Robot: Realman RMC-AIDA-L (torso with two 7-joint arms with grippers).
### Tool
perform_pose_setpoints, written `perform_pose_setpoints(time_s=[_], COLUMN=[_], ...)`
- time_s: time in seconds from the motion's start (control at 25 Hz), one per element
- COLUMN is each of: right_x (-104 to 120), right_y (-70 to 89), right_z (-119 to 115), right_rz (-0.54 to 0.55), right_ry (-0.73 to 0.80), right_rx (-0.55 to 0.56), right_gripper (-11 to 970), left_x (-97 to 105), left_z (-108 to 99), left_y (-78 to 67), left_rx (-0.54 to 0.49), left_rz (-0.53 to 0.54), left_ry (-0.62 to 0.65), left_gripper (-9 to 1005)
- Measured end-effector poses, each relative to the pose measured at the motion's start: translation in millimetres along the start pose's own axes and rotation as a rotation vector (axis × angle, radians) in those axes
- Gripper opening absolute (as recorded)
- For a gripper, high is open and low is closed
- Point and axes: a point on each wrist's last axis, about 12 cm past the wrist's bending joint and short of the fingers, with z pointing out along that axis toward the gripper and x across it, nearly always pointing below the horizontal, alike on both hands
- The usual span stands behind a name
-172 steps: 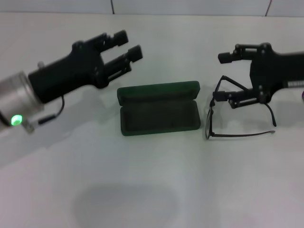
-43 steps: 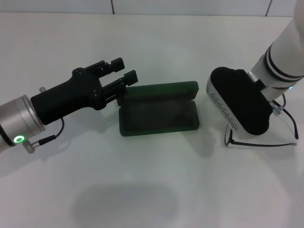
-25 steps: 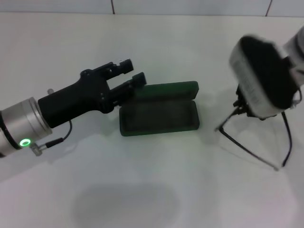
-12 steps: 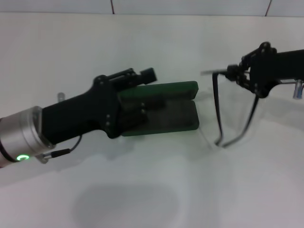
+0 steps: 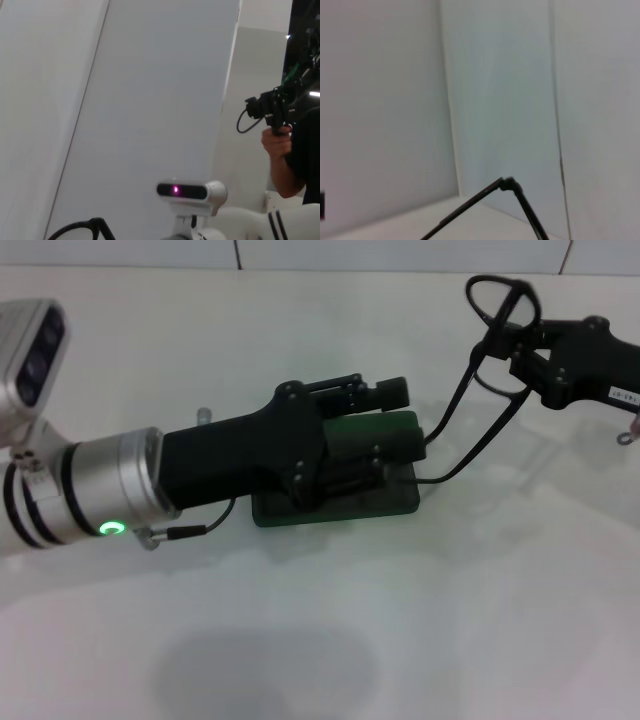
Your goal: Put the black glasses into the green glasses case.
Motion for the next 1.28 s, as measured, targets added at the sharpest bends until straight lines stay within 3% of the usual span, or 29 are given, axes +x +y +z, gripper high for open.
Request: perform_pose_setpoints(time_s=[0.24,0.4,0.72,1.28], right_x=[21,24,26,15], right_y=[3.7,6.8,14.3,23.3], right_z=[-1,-2,2,9], right_rz=[0.223,0.287,0.264,0.202], right_ry=[-0.052,-0.045,0.003,-0.001], right_rx=[-0.037,-0.067,-0.130,-0.230], right_gripper=[113,113,112,112], left_x=[-9,-16,-30,-30], left_z=[16,30,55,69], left_y=[10.9,20.1,32.5,37.7], left_rx=[0.017,0.022,0.056,0.060], left_rz=[-0.053,-0.096,-0.228,-0.283], left_ry=[0.017,0.036,0.096,0.192], left_gripper=[562,562,562,561])
